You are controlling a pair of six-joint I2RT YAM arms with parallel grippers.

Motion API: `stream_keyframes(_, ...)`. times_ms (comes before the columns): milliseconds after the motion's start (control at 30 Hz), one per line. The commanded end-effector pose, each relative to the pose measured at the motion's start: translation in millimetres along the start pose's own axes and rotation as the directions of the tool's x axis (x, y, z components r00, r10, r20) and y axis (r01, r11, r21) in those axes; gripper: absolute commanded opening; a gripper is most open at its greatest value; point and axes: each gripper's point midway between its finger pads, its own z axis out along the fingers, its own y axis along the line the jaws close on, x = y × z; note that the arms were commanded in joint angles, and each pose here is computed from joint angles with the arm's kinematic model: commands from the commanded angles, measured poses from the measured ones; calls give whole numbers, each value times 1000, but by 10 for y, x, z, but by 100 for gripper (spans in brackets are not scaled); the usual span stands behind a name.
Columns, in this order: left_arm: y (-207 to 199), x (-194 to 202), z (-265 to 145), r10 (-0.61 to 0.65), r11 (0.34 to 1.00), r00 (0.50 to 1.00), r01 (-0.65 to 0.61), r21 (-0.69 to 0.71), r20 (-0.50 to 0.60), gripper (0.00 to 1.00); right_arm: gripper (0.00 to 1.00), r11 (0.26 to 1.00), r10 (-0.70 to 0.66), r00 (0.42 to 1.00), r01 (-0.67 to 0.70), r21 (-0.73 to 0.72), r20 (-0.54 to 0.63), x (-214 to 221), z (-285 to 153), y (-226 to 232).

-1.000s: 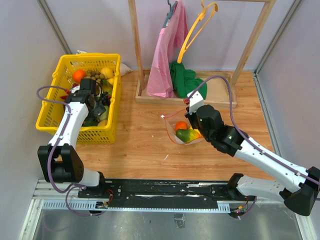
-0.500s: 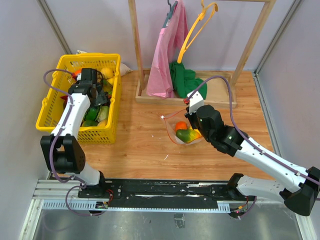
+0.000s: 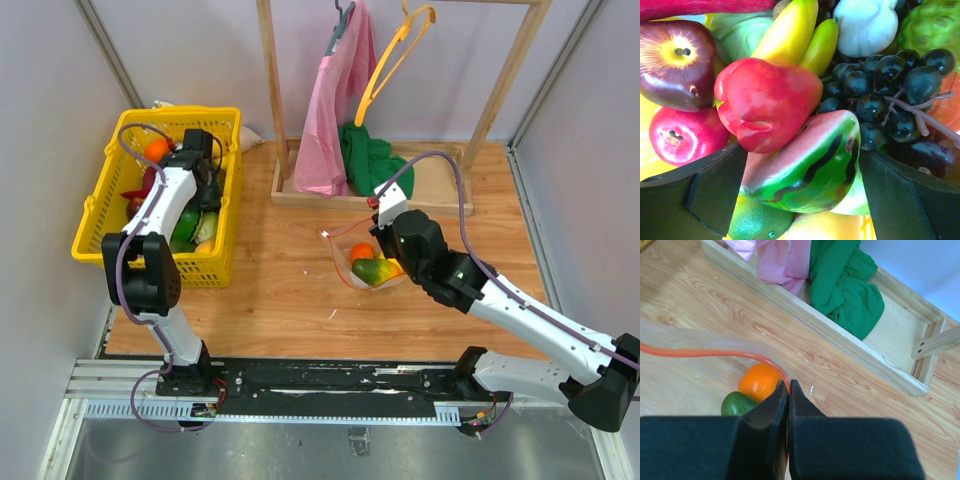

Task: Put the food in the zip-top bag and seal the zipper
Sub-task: Pick up the fake fruit from the bin.

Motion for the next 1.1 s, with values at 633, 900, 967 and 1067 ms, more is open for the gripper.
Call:
stream_keyframes(633, 237, -141, -266, -35, 998, 998, 38, -56, 49, 24, 1, 999, 29, 999, -30, 16, 29, -61, -2, -49)
stream_keyframes(900, 350, -321, -590, -100, 995, 987, 102, -16, 124, 4, 1, 999, 29, 999, -29, 16, 30, -67, -2, -51)
stream_keyframes(967, 375, -375, -697, -117, 993, 982, 118, 4, 147, 1, 1, 999, 29, 999, -30, 15, 32, -76, -7, -49)
stream_keyframes(1067, 410, -462, -884, -147, 989, 970, 140, 51, 193, 0, 1, 999, 29, 999, -29, 14, 32, -76, -2, -45)
